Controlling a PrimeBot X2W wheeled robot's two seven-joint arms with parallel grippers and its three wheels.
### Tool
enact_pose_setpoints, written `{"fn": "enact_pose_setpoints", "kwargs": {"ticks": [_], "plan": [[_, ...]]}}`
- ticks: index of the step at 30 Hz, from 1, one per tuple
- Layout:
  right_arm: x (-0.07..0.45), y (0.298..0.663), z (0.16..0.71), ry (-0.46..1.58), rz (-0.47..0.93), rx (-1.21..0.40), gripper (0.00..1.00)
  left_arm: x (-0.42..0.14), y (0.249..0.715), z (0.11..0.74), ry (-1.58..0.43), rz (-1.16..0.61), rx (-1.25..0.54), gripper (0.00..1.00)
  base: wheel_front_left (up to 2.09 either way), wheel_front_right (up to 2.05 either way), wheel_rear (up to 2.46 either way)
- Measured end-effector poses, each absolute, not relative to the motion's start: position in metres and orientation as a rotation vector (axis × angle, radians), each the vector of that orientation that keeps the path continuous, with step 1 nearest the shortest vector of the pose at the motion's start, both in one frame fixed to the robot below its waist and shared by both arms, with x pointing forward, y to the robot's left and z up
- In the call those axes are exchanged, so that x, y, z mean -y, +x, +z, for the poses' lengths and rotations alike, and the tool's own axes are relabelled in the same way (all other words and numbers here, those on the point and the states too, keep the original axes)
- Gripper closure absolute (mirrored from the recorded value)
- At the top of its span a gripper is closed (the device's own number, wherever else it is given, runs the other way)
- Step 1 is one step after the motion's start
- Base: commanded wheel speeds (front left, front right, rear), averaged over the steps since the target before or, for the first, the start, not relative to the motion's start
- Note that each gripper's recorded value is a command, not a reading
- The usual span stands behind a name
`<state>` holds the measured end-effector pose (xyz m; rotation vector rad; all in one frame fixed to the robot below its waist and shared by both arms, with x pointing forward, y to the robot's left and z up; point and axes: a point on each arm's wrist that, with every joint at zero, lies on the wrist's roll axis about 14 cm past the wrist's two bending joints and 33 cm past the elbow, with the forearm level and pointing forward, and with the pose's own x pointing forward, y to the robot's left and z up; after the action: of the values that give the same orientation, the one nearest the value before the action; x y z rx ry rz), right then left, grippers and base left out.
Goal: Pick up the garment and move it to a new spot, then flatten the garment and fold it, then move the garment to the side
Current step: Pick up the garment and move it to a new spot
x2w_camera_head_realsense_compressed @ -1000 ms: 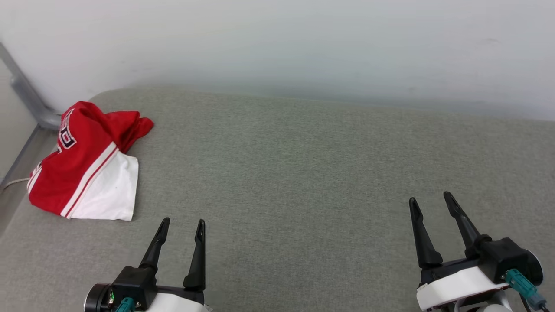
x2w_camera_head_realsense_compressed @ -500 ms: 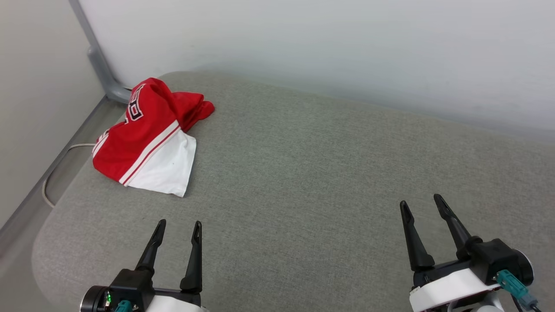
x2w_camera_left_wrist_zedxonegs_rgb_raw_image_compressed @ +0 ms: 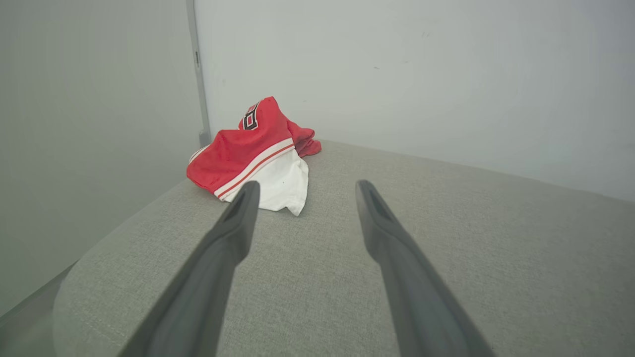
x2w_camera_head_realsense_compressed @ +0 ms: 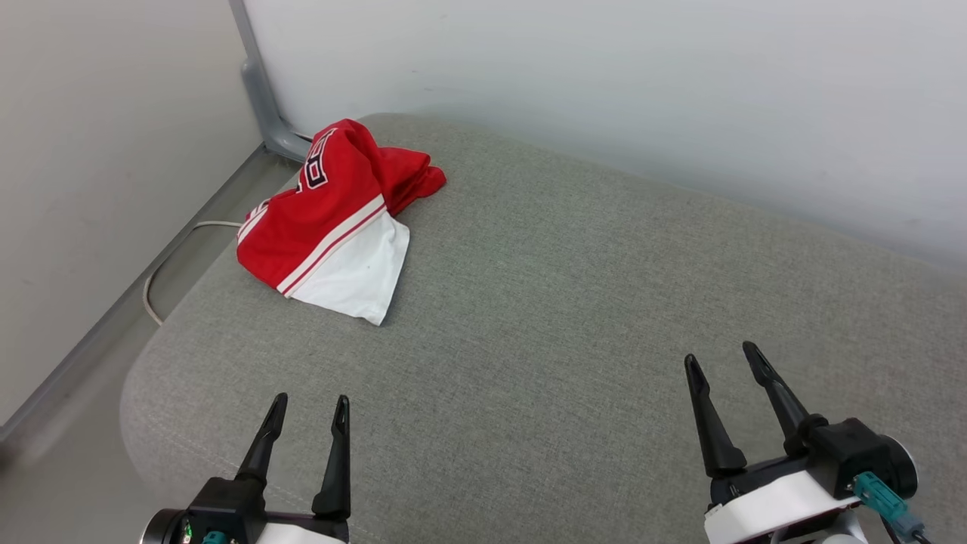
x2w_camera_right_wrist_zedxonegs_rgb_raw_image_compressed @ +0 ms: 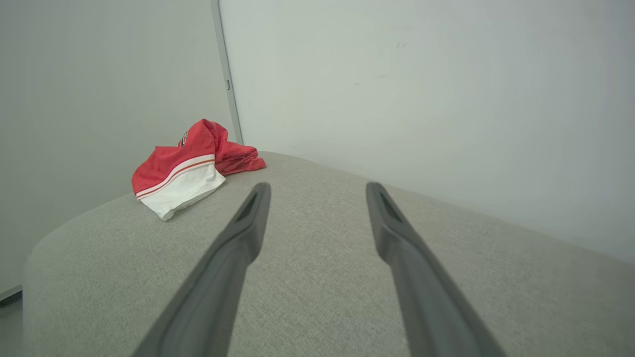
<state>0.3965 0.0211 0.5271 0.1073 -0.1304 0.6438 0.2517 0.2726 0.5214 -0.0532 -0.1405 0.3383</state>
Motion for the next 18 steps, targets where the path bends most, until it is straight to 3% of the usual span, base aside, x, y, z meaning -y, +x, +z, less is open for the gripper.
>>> {"fn": "enact_pose_setpoints", "kwargs": {"ticks": [13,18], "plan": [[-0.021,0.397,0.519,0.104,0.647,0.109,0.0,-0.287,0.251,0.526,-0.086,0.383,0.16,0.0,0.0,0.0,0.0],[-0.014,0.408,0.51,0.076,0.622,0.102,0.0,-0.299,0.273,0.53,-0.092,0.389,0.166,0.0,0.0,0.0,0.0]]}}
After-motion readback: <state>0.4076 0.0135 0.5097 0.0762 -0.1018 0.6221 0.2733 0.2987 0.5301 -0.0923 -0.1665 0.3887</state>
